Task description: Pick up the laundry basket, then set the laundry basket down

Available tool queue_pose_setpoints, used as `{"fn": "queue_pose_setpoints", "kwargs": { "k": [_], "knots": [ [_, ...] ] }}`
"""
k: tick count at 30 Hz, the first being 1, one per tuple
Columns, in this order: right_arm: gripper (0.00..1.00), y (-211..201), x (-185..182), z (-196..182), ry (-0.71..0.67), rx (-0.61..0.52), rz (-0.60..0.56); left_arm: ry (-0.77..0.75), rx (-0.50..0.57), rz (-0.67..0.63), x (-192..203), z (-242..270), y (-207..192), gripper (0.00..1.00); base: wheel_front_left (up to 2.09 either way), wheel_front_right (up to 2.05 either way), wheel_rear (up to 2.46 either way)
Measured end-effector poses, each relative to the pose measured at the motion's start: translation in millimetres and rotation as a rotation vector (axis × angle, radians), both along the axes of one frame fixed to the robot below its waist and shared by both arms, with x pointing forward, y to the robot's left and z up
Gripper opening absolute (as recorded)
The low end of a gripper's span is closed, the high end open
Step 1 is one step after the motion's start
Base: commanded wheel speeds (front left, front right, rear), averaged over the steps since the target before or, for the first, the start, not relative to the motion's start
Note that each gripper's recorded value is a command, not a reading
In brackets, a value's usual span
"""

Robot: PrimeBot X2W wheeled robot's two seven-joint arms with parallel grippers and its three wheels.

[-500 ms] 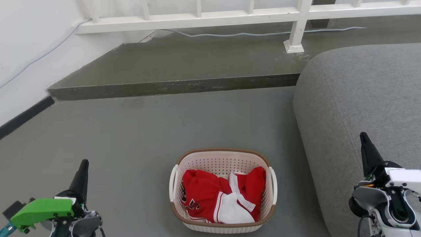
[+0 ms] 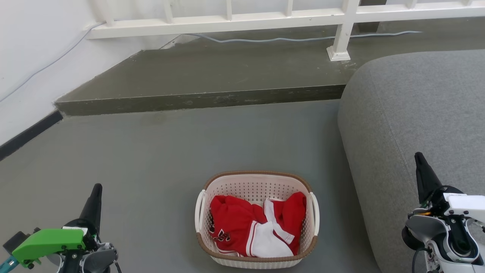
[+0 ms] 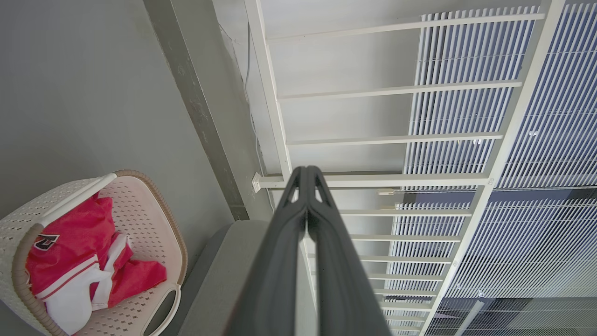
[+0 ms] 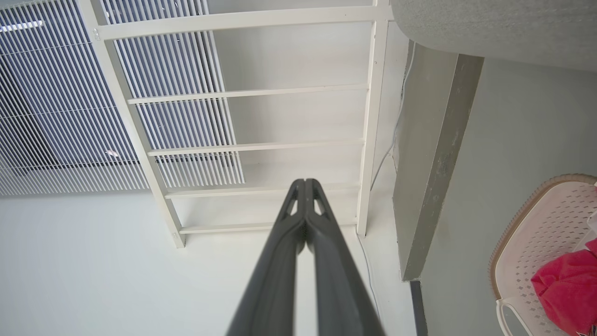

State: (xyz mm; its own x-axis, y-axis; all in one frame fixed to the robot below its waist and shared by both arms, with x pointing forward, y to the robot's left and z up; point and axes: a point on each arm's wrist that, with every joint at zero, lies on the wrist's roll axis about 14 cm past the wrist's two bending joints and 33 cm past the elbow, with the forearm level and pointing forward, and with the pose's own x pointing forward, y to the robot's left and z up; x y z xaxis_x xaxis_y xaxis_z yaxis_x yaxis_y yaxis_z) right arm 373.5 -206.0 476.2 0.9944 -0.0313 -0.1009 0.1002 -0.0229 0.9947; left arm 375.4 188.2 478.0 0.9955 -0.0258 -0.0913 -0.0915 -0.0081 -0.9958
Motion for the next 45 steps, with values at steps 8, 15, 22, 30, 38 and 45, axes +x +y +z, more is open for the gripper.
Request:
{"fn": "queue_pose_setpoints", "kwargs": {
  "k": [8, 15, 22, 30, 38, 45],
  "knots": [
    [0.00, -0.1, 0.0, 0.0, 0.000, 0.000, 0.000, 0.000, 0.000, 0.000, 0.0, 0.0, 0.0, 0.00, 0.00, 0.00, 0.00],
    [0.00, -0.1, 0.0, 0.0, 0.000, 0.000, 0.000, 0.000, 0.000, 0.000, 0.0, 0.0, 0.0, 0.00, 0.00, 0.00, 0.00],
    [0.00, -0.1, 0.0, 0.0, 0.000, 0.000, 0.000, 0.000, 0.000, 0.000, 0.0, 0.0, 0.0, 0.00, 0.00, 0.00, 0.00],
    [0.00, 0.1, 0.0, 0.0, 0.000, 0.000, 0.001, 0.000, 0.000, 0.000, 0.0, 0.0, 0.0, 0.00, 0.00, 0.00, 0.00],
    [0.00, 0.2, 0.0, 0.0, 0.000, 0.000, 0.002, 0.000, 0.000, 0.000, 0.0, 0.0, 0.0, 0.00, 0.00, 0.00, 0.00],
    [0.00, 0.2, 0.0, 0.0, 0.000, 0.001, 0.002, 0.000, 0.000, 0.000, 0.0, 0.0, 0.0, 0.00, 0.00, 0.00, 0.00]
  ]
}}
